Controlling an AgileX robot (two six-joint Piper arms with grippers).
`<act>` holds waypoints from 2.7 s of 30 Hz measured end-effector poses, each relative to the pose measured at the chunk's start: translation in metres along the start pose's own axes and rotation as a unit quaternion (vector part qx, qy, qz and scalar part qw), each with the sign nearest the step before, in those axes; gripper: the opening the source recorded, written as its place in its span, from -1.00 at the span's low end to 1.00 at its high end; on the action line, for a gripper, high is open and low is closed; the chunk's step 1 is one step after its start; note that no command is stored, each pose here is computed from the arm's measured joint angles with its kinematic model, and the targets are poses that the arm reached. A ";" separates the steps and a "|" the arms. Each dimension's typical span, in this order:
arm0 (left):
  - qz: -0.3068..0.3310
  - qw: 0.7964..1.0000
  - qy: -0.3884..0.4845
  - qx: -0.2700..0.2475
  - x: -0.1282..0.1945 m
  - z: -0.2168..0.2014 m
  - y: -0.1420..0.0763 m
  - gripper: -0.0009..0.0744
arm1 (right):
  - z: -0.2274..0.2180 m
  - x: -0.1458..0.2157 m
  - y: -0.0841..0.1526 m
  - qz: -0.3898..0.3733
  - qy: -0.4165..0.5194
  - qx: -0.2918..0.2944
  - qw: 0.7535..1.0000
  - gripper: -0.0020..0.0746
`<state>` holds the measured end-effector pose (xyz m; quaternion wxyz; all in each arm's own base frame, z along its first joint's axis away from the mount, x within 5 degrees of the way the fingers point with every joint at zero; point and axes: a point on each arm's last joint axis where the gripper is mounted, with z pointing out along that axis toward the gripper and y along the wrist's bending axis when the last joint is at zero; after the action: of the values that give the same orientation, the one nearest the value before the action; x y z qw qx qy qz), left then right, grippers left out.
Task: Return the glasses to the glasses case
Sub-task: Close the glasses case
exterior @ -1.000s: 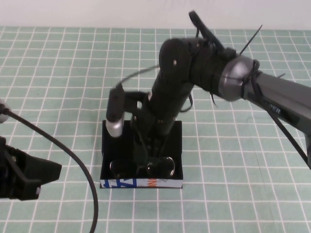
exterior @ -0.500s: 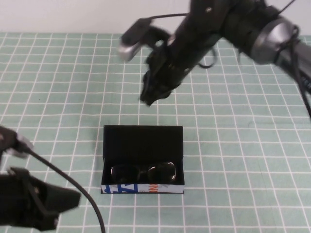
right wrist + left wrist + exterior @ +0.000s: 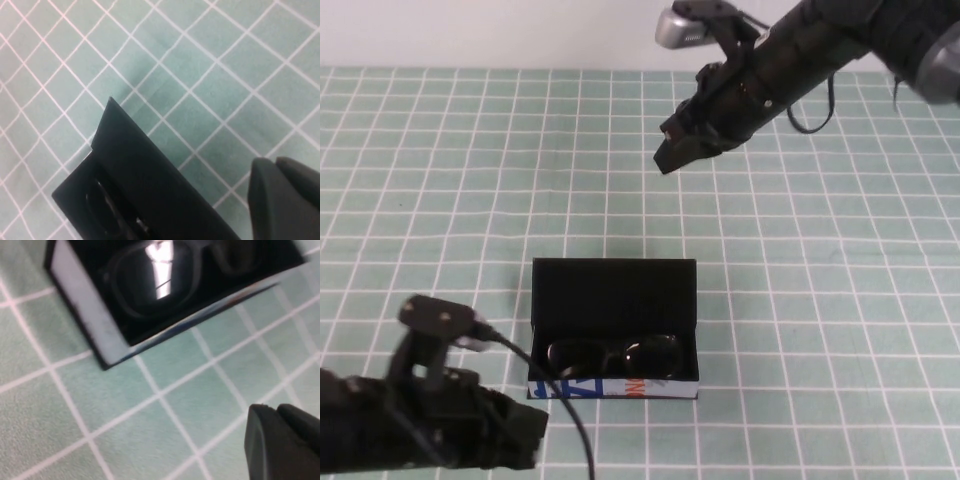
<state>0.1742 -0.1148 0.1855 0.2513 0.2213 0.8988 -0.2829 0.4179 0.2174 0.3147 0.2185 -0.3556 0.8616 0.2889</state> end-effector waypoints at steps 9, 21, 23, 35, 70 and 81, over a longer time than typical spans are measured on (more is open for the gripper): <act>-0.037 0.999 0.023 -0.012 -0.006 0.044 0.012 -0.98 | 0.051 0.017 -0.028 0.034 0.039 -0.022 0.998 -0.98; -0.036 0.999 0.021 -0.011 -0.021 0.061 0.018 -0.98 | 0.083 0.029 -0.041 0.066 0.057 -0.055 0.995 -0.98; -0.036 0.999 0.023 -0.011 -0.021 0.063 0.019 -0.98 | 0.083 0.028 -0.039 0.067 0.055 -0.059 0.994 -0.98; -0.032 0.999 0.021 -0.012 -0.022 0.063 0.019 -0.98 | 0.101 0.032 -0.030 0.061 0.079 -0.060 0.993 -0.98; -0.018 1.000 0.021 -0.015 -0.022 0.063 0.020 -0.98 | 0.067 0.055 0.055 0.043 0.141 -0.054 0.988 -0.98; -0.018 1.000 0.023 -0.003 -0.022 0.063 0.018 -0.98 | 0.095 0.100 0.061 0.066 0.216 -0.082 0.971 -0.98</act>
<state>0.2212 -0.1461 0.1465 0.2261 0.2110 0.9088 -0.2799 0.3244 0.2662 0.2069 -0.0222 -0.3684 0.8833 0.2890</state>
